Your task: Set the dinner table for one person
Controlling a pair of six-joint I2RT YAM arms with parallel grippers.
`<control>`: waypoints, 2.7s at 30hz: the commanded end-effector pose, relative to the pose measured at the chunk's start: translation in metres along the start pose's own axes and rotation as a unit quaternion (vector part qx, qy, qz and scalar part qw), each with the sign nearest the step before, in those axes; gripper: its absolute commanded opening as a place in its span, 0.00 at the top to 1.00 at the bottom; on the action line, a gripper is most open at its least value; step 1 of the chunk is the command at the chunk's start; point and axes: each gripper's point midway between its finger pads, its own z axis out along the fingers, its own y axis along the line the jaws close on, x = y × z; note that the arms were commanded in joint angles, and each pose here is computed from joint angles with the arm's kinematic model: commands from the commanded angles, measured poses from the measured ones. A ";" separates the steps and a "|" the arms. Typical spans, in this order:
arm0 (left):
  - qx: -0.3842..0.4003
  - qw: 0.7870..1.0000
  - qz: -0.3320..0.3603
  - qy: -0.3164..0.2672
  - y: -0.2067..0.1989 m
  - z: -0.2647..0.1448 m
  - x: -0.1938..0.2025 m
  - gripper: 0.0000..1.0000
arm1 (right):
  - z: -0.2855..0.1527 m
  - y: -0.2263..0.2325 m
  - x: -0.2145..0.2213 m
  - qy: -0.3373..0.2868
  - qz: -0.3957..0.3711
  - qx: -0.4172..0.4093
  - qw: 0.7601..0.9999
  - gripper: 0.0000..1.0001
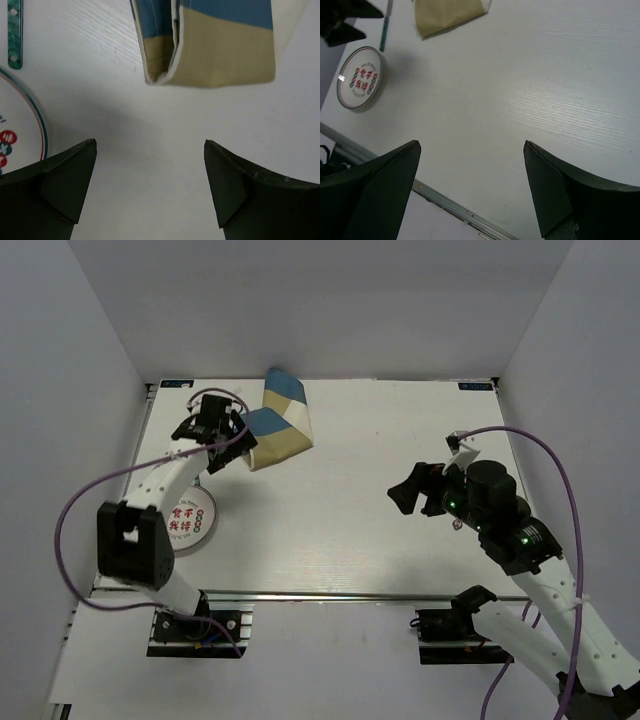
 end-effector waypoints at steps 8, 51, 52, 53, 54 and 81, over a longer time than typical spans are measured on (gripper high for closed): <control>0.066 0.996 -0.053 0.002 -0.045 0.099 -0.087 0.02 | -0.030 0.043 -0.014 -0.047 -0.023 -0.122 0.991 0.11; 0.384 0.915 0.118 -0.025 -0.161 0.057 -0.070 0.90 | 0.018 0.032 0.014 -0.020 0.010 -0.122 0.992 0.11; 0.394 0.909 0.132 -0.042 -0.166 0.041 -0.071 0.87 | 0.021 0.032 0.015 -0.018 0.012 -0.122 0.992 0.11; 0.394 0.908 0.137 -0.042 -0.166 0.037 -0.064 0.85 | 0.024 0.030 0.019 -0.013 0.015 -0.120 0.993 0.11; 0.399 0.903 0.152 -0.041 -0.171 0.031 -0.051 0.84 | 0.027 0.029 0.020 -0.015 0.018 -0.118 0.993 0.11; 0.062 0.998 0.015 0.024 -0.002 -0.023 0.118 0.14 | 0.112 -0.007 0.029 0.072 -0.039 0.003 0.997 0.11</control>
